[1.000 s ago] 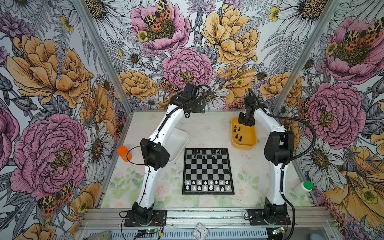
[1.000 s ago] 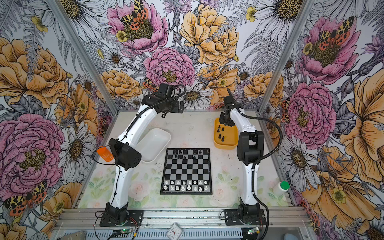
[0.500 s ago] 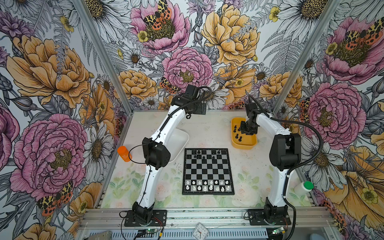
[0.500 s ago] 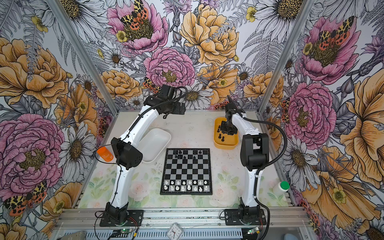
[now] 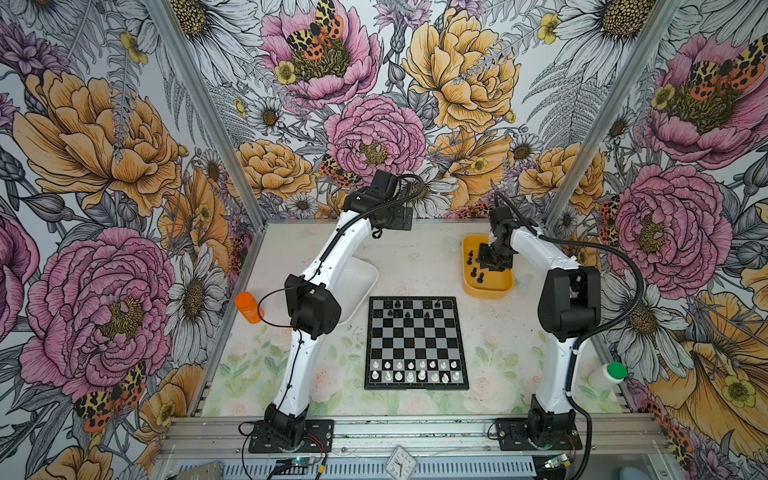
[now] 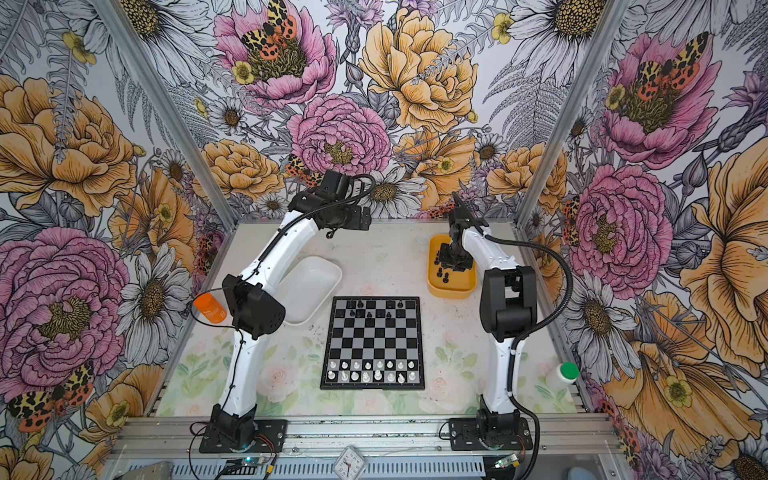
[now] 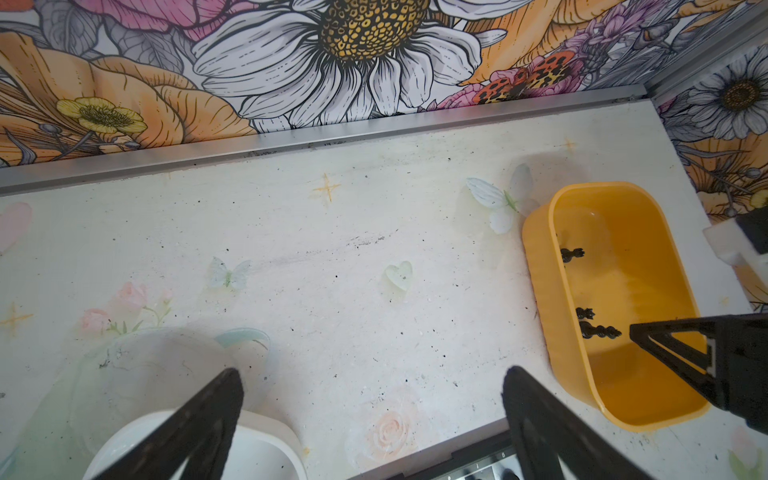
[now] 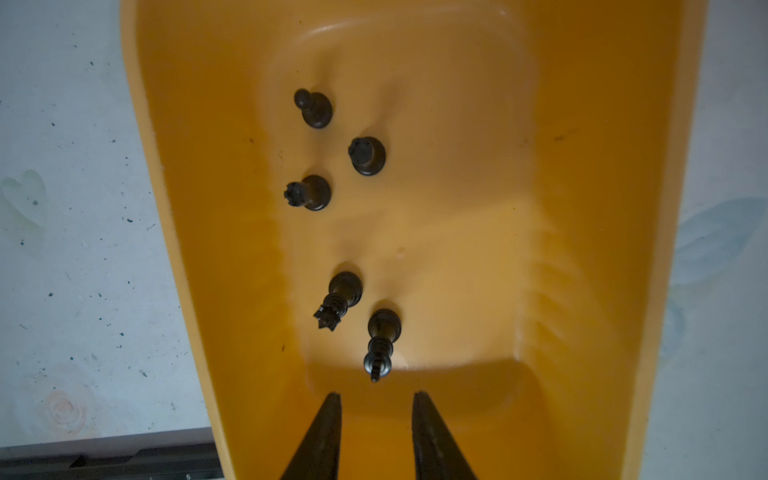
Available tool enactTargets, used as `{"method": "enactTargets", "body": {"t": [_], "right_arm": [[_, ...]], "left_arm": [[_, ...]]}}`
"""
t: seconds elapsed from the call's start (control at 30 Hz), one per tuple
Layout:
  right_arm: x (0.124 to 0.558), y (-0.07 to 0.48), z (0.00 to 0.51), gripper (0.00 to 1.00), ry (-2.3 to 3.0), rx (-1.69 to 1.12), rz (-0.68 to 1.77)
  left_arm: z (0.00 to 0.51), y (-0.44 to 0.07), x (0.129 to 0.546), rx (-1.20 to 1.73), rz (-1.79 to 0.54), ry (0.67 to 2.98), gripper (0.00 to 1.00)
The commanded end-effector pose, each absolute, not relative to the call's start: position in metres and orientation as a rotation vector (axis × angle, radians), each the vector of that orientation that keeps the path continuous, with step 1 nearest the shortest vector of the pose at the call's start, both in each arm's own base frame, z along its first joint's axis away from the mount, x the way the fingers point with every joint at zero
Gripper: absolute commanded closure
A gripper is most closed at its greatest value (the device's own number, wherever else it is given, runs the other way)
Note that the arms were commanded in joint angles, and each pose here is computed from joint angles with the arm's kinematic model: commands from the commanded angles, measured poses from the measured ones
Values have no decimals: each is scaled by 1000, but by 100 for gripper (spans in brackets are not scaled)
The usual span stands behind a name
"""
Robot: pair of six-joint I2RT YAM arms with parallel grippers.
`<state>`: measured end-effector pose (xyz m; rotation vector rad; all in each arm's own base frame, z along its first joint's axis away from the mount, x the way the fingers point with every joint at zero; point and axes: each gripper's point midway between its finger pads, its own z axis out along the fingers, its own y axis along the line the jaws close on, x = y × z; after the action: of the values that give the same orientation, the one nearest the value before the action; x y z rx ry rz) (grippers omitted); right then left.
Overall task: Set up the chess pieces on the board
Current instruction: 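Lower the right gripper around a tall black piece in the yellow tray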
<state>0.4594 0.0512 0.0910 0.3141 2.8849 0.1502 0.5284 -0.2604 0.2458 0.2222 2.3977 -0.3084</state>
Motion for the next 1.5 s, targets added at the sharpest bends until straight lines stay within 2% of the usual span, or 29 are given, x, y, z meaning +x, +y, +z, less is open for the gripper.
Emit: {"method": "enactTargets", "body": {"t": [0.0,0.43,1.47], "right_arm": [[460,53,82,68,2902,278,124],[463,45,69,71,2911,262,62],[468,53,48,78,2941,250,117]], "left_arm": [[259,-265,527,230,-342,2362,1],[267,-259,531,215,-329,2344,1],[267,-244,532,184,-297,2351,1]]}}
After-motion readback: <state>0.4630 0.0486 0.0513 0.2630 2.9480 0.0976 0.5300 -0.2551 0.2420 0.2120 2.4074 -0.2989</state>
